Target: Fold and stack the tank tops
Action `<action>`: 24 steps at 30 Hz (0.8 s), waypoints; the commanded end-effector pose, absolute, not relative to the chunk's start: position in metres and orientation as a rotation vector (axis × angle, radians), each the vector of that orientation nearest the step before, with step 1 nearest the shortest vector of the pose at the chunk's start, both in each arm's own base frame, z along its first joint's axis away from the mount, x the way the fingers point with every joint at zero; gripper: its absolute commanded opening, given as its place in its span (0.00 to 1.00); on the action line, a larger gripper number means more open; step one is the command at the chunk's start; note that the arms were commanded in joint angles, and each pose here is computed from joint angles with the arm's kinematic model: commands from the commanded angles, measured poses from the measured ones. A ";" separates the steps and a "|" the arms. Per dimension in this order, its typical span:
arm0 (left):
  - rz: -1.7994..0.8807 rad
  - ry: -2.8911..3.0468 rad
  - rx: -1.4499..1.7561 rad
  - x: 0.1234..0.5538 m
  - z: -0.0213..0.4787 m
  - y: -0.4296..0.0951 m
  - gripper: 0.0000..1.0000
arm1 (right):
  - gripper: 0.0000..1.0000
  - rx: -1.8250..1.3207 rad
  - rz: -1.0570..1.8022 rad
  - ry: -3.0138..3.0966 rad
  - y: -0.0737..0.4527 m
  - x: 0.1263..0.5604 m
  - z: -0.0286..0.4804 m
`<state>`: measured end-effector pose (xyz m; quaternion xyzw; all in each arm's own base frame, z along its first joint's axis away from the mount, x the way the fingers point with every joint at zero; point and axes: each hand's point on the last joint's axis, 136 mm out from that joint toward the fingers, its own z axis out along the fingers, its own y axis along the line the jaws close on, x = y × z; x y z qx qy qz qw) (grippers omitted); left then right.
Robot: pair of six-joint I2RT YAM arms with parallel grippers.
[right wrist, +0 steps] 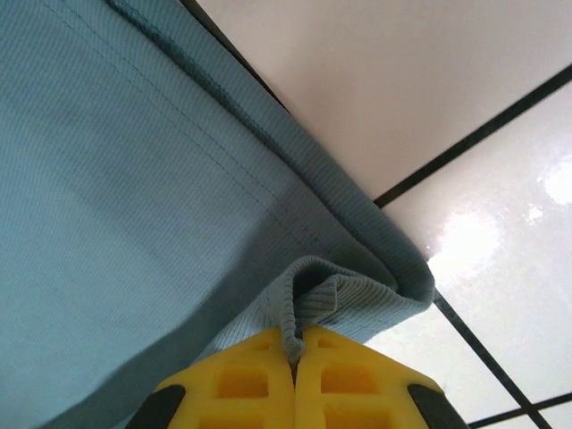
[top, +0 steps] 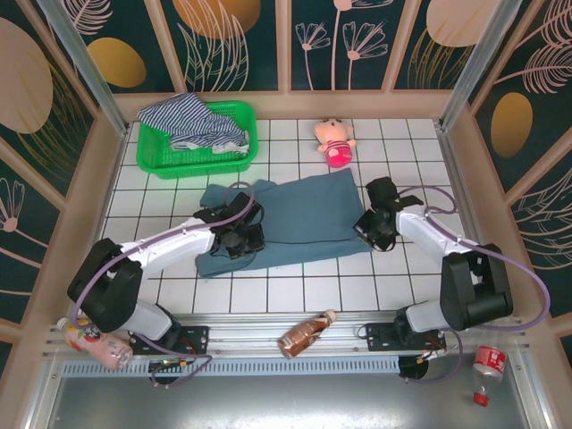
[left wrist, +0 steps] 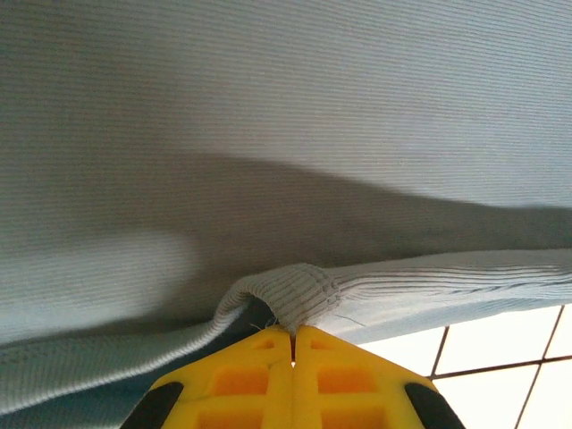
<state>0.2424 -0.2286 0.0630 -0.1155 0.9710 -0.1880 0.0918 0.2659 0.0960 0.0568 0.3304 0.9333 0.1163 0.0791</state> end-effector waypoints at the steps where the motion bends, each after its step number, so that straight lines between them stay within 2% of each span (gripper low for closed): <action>1: -0.524 2.877 -0.297 0.254 0.065 -0.226 0.00 | 0.00 0.967 0.333 2.729 0.090 0.288 0.065; 24: -0.423 2.914 -0.182 0.299 0.038 -0.236 0.00 | 0.01 1.032 0.308 2.697 0.077 0.320 0.030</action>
